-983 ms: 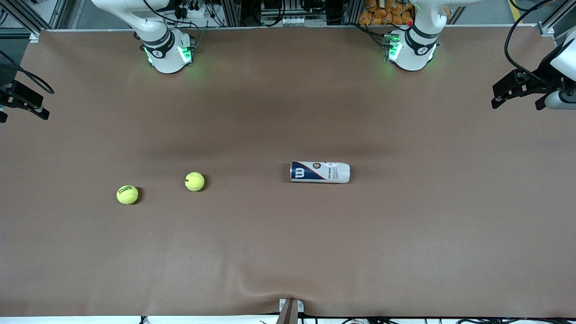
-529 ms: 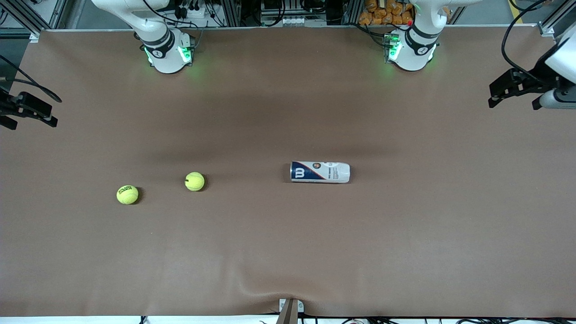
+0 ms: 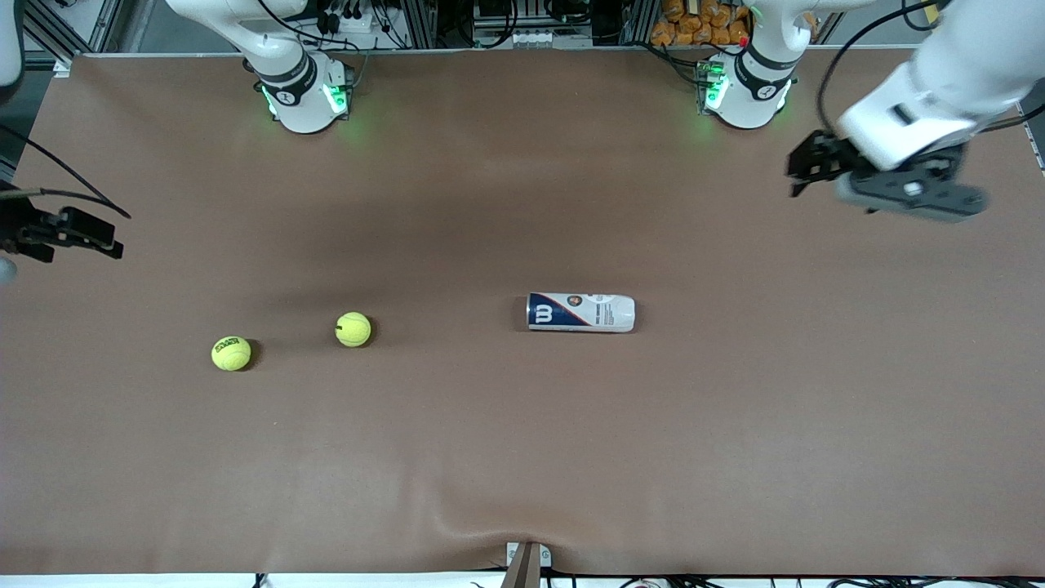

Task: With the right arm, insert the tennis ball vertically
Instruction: 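Reach the white can with the left gripper while the right gripper reaches balls, then grasp the can with the left gripper while the right gripper grasps a ball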

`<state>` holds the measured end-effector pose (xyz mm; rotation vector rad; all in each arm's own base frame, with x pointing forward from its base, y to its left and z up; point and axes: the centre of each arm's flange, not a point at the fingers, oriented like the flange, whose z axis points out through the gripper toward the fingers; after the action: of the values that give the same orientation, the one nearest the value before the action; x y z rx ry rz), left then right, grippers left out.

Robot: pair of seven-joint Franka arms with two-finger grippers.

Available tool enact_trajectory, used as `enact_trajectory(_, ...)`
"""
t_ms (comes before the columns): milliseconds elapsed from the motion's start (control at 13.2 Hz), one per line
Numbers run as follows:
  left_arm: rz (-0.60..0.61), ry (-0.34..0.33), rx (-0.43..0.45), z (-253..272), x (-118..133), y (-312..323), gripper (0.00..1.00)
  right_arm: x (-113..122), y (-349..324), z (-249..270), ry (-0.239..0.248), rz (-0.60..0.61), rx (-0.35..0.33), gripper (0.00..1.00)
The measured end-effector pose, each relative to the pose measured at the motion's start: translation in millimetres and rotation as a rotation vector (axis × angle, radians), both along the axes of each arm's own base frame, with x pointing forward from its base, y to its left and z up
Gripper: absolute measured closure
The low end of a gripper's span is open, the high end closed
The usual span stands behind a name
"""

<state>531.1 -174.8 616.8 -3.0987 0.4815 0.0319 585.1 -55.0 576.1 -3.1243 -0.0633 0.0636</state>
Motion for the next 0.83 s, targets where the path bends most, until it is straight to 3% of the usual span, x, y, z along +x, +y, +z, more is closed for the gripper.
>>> enact_trajectory(605,-0.266,0.001,-0.093,-95.4,3.7,-157.7,0.00,29.2,-10.4,-58.5,0.033,-0.016,-0.011,0.00)
enact_trajectory(832,-0.381,0.000,-0.069,-139.8,-2.4,-204.9,0.00,42.1,-22.2,-92.5,0.052,-0.034,-0.016,0.00)
